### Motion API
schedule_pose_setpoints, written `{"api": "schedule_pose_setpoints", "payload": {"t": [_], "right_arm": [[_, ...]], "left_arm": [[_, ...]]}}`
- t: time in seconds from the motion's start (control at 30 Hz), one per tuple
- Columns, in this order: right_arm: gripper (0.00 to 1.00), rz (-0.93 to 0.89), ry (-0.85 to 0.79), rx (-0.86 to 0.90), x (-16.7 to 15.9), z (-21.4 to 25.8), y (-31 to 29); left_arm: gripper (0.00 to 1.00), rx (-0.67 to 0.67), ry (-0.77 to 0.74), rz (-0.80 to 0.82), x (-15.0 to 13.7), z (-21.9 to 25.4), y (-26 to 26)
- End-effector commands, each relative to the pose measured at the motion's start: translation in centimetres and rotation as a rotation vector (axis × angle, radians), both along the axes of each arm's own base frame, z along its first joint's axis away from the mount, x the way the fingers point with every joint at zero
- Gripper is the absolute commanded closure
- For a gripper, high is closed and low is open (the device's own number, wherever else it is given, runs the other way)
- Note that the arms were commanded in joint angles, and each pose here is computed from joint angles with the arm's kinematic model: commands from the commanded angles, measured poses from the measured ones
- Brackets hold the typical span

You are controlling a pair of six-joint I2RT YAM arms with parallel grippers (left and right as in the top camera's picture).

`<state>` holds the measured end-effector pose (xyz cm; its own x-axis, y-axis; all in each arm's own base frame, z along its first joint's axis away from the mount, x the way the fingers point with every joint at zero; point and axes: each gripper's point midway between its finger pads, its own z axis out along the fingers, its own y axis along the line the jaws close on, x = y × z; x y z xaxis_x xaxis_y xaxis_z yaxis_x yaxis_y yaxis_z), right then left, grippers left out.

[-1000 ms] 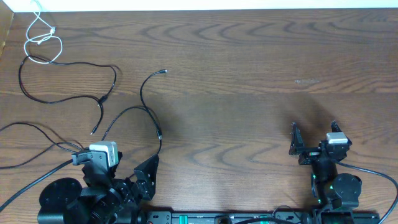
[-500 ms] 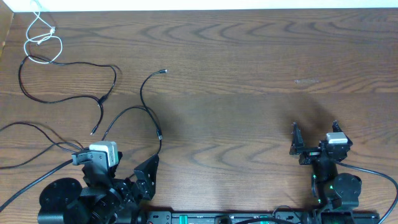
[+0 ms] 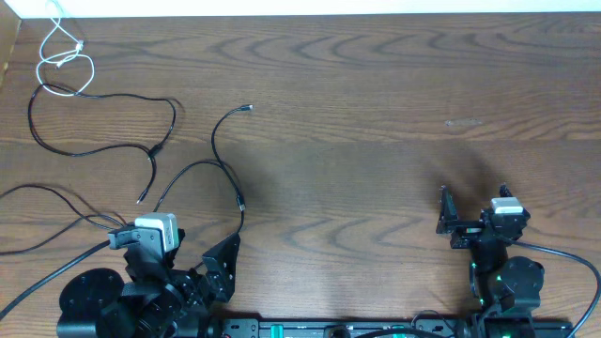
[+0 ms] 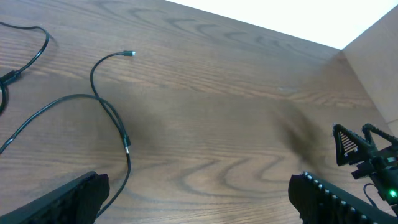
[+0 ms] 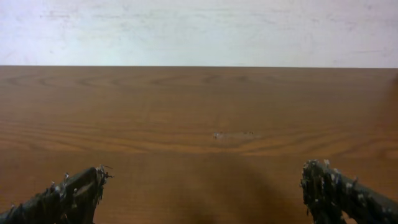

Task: Untangle cables

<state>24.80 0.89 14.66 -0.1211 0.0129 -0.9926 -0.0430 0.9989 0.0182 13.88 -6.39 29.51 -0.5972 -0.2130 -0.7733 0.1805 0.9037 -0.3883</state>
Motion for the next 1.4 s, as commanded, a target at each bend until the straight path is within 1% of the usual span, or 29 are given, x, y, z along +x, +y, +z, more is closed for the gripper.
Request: {"api": "schedule_pose_setpoints", "payload": {"t": [0.0,0.57,1.37], "right_arm": [[0.01,-0.016,-0.041,-0.01,-0.19,0.88,-0.35],[0.01,-0.042,-0.043,-0.011,-0.19,0.92,-0.79],[0.01,-0.029,-0.044,-0.014,-0.19,0.95,-0.58]], "left_arm": [[0.02,0.008,-0.004,-0.02,-0.07,-0.03,-0.2],[0.02,0.008,-0.004,-0.02,-0.07,-0.03,-0.2],[0.02,0.008,-0.004,-0.02,-0.07,-0.03,-0.2]]}}
